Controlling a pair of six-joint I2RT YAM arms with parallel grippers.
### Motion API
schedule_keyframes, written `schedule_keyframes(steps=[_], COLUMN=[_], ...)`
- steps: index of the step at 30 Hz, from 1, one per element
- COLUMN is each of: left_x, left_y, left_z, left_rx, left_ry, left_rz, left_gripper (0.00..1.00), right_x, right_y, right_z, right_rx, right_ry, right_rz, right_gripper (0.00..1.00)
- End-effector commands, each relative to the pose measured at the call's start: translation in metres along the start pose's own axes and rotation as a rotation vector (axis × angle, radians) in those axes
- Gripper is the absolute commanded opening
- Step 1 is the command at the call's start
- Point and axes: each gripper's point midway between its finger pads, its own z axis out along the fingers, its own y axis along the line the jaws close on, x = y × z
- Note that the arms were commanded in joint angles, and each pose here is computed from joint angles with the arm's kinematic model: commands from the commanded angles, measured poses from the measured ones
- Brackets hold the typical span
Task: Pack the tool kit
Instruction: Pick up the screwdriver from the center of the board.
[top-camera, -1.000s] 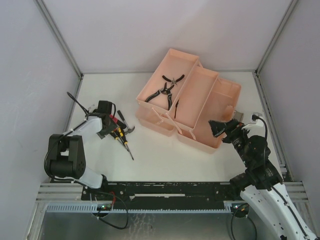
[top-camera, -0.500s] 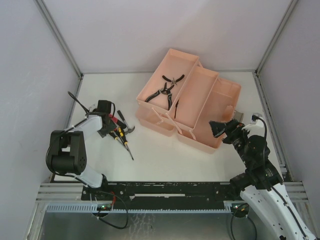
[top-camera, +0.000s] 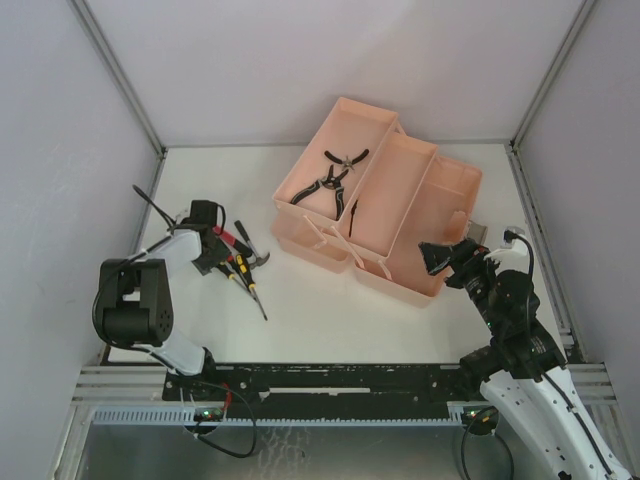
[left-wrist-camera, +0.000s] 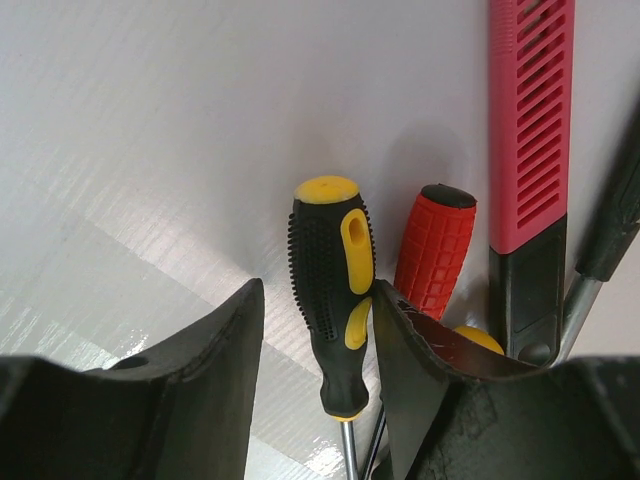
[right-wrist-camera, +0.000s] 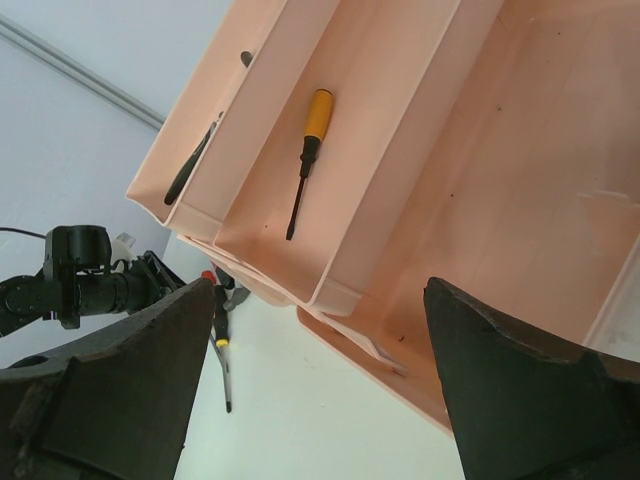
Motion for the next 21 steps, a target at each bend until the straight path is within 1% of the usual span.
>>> schedule_keyframes(steps=[1, 4, 8, 10, 15, 18, 21], left_x=[-0.009, -0.007, -0.009, -0.008, -0.009, -0.009, -0.004], left_y=[0.001, -0.004, -0.006, -0.007, -0.010, -0.013, -0.018], left_z=[0.002, 0.004, 0.002, 0.004, 0.005, 0.004, -0.001], left_rx=[0.002, 0.028, 0.052, 0.056, 0.073, 0.092, 0.137], left_ry=[-0.018, 0.012, 0.006, 0.022, 0.026, 0.041, 0.061], left_rz=[0.007, 0.009, 0.008, 0.010, 0.003, 0.023, 0.024], left_gripper=[0.52, 0.51, 0.52, 0.53, 0.51, 0.40, 0.35], right_x=[-0.013, -0.013, -0.013, -0.013, -0.012, -0.012, -0.012], right_y=[0.008, 0.008, 0.007, 0.007, 0.006, 0.005, 0.008], right_z=[-0.003, -0.003, -0.003, -0.003, -0.003, -0.003, -0.003], right_rx=[-0.021, -0.022, -0.018, -0.018, -0.011, -0.008, -0.023], right_ry=[-0.039, -0.037, -0.039, -0.037, -0.034, -0.036, -0.030], right_rz=[0.010, 0.014, 0.013, 0.014, 0.012, 0.015, 0.006], right_gripper=[0.85, 0.85, 0.85, 0.85, 0.86, 0.85, 0.86])
